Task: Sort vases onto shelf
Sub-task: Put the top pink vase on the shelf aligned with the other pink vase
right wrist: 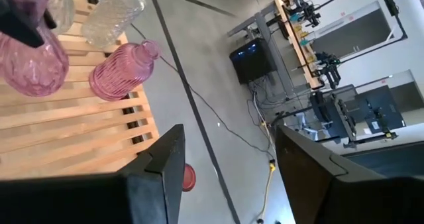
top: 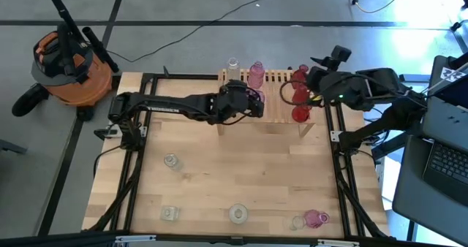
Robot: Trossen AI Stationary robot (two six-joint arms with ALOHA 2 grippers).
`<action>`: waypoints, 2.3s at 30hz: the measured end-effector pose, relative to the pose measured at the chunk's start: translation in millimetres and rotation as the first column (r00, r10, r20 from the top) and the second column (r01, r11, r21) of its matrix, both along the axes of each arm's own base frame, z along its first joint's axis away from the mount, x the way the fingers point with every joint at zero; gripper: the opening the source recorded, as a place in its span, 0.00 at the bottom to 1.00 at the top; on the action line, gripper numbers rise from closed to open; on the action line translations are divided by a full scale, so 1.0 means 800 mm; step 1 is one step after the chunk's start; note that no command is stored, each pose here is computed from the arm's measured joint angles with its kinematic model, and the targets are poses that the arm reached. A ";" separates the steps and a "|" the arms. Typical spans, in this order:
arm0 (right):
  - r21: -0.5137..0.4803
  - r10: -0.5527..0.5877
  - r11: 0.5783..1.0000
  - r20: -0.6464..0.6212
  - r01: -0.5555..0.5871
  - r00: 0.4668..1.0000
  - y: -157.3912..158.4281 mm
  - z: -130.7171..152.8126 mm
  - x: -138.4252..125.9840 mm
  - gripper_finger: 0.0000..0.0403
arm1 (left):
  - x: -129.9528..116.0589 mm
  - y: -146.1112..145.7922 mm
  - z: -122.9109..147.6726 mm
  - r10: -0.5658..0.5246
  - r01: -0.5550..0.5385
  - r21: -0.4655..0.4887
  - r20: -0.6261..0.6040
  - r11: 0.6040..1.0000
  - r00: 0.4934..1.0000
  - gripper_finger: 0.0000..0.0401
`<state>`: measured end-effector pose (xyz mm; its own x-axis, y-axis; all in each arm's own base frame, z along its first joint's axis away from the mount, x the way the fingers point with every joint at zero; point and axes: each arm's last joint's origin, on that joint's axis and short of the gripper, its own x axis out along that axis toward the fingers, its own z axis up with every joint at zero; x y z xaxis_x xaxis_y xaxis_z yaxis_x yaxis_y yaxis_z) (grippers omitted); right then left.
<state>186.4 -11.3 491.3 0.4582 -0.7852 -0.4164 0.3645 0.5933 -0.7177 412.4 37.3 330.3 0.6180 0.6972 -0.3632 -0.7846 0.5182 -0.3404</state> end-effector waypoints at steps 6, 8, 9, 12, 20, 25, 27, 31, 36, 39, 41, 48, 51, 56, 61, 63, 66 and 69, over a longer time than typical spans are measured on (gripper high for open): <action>0.044 0.057 0.997 0.024 -0.058 0.998 0.000 0.006 -0.017 0.45 | 0.005 -0.004 -0.007 -0.009 0.009 0.012 -0.027 1.000 1.000 0.33; 0.122 0.145 0.982 0.024 -0.147 0.989 0.003 0.005 -0.019 0.45 | 0.004 -0.011 -0.006 -0.039 0.042 0.041 -0.058 0.998 0.998 0.33; 0.175 0.200 0.964 0.028 -0.202 0.979 0.005 0.004 -0.021 0.45 | 0.004 -0.018 -0.004 -0.064 0.068 0.059 -0.077 0.996 0.995 0.33; 0.309 0.346 0.887 0.046 -0.342 0.937 0.012 0.000 -0.020 0.45 | -0.004 -0.038 0.012 -0.159 0.173 0.113 -0.122 0.978 0.980 0.33; 0.324 0.588 0.713 0.207 -0.621 0.782 0.024 -0.009 0.022 0.45 | -0.017 -0.071 0.068 -0.515 0.547 0.369 -0.192 0.751 0.836 0.33; 0.301 0.670 0.641 0.231 -0.706 0.706 0.029 -0.022 0.049 0.45 | -0.025 -0.072 0.080 -0.546 0.605 0.439 -0.268 0.664 0.794 0.33; 0.316 0.688 0.623 0.214 -0.715 0.694 0.030 -0.027 0.055 0.45 | -0.029 -0.070 0.080 -0.525 0.612 0.447 -0.316 0.653 0.790 0.33; 0.350 0.698 0.613 0.180 -0.708 0.693 0.031 -0.038 0.069 0.46 | -0.030 -0.066 0.084 -0.496 0.593 0.475 -0.325 0.651 0.805 0.33; 0.384 0.658 0.656 0.131 -0.650 0.742 0.019 -0.051 0.086 0.57 | -0.031 -0.065 0.083 -0.481 0.595 0.477 -0.351 0.647 0.803 0.33; 0.390 0.633 0.677 0.125 -0.625 0.764 0.008 -0.054 0.092 0.69 | -0.031 -0.063 0.083 -0.463 0.583 0.478 -0.354 0.657 0.813 0.33; 0.386 0.614 0.699 0.108 -0.602 0.782 0.001 -0.057 0.096 0.78 | -0.031 -0.064 0.085 -0.469 0.579 0.487 -0.340 0.654 0.815 0.33; 0.406 0.572 0.725 0.097 -0.557 0.815 -0.021 -0.066 0.108 0.97 | -0.032 -0.064 0.086 -0.470 0.579 0.489 -0.340 0.652 0.815 0.33; 0.423 0.572 0.718 0.097 -0.554 0.815 -0.026 -0.072 0.116 0.97 | -0.032 -0.061 0.086 -0.463 0.577 0.492 -0.345 0.652 0.817 0.33; 0.440 0.579 0.704 0.098 -0.557 0.809 -0.028 -0.079 0.128 0.89 | -0.031 -0.061 0.088 -0.463 0.577 0.507 -0.344 0.641 0.817 0.33; 0.454 0.585 0.696 0.092 -0.557 0.806 -0.029 -0.087 0.139 0.73 | -0.033 -0.061 0.089 -0.461 0.588 0.517 -0.366 0.622 0.809 0.33; 0.447 0.584 0.697 0.100 -0.561 0.805 -0.029 -0.086 0.141 0.65 | -0.033 -0.060 0.089 -0.458 0.586 0.519 -0.367 0.622 0.810 0.33; 0.441 0.582 0.701 0.101 -0.561 0.807 -0.029 -0.086 0.141 0.58 | -0.033 -0.058 0.090 -0.452 0.586 0.522 -0.373 0.620 0.810 0.33; 0.440 0.581 0.703 0.098 -0.559 0.808 -0.029 -0.086 0.141 0.58 | -0.034 -0.058 0.089 -0.445 0.582 0.521 -0.375 0.624 0.813 0.35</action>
<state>298.9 -34.5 422.6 0.7315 -0.1152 -0.6721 -0.1709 0.9232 -0.3442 385.6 -8.9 401.7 0.9075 0.3932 -0.1474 -0.3369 0.8913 0.3033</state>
